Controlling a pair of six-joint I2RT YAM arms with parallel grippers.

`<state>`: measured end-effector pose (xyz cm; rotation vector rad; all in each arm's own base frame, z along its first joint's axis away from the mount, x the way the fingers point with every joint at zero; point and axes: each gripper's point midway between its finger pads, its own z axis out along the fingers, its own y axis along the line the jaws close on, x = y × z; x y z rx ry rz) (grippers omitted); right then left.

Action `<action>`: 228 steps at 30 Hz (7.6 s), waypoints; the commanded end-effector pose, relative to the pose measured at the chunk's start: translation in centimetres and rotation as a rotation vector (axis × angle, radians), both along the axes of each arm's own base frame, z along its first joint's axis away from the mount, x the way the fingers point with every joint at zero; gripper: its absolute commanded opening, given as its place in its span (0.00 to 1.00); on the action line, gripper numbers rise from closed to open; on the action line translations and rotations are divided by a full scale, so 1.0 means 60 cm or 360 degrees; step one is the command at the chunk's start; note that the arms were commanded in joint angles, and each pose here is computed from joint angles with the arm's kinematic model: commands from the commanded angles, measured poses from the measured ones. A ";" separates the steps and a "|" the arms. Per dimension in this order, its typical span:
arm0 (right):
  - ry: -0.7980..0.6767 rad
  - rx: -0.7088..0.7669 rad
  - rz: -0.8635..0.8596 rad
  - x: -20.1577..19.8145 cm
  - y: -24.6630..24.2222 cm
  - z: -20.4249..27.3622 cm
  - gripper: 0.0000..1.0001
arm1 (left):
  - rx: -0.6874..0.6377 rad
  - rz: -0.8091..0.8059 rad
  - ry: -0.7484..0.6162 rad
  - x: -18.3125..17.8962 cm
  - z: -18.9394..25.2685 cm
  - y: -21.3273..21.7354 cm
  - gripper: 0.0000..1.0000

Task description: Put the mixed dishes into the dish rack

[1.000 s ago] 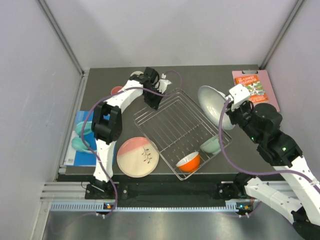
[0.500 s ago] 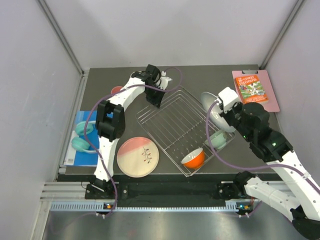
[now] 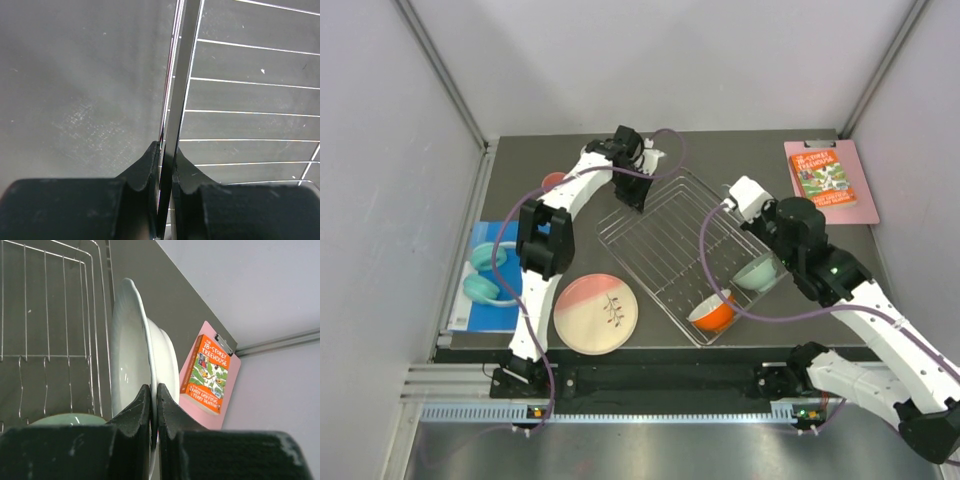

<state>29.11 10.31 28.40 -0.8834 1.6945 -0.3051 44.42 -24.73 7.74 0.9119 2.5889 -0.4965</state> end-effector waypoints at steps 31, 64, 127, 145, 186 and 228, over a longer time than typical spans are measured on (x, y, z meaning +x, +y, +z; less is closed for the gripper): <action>-0.0114 0.0214 0.0130 0.005 0.034 0.028 0.00 | 0.0090 0.0330 0.0108 0.037 -0.082 0.074 0.11; 0.0318 0.0434 -0.0098 -0.051 -0.003 -0.027 1.00 | 0.0154 0.0296 0.0102 0.028 -0.072 0.100 0.18; 0.0842 0.1450 -0.2020 0.190 -0.219 -0.278 1.00 | -0.0005 0.0323 0.0339 -0.107 -0.037 0.149 0.17; 0.0845 0.1502 -0.1760 0.323 -0.197 -0.260 1.00 | -0.0243 0.0320 0.0422 -0.138 0.019 0.114 0.60; 0.0756 0.1498 0.0015 -0.067 0.159 -0.012 1.00 | -0.0159 0.0029 -0.0119 -0.385 0.112 0.313 0.92; 0.1488 0.0655 0.0440 -0.165 0.446 -0.378 0.84 | 0.0070 -0.0371 0.0140 -0.324 -0.112 0.292 0.64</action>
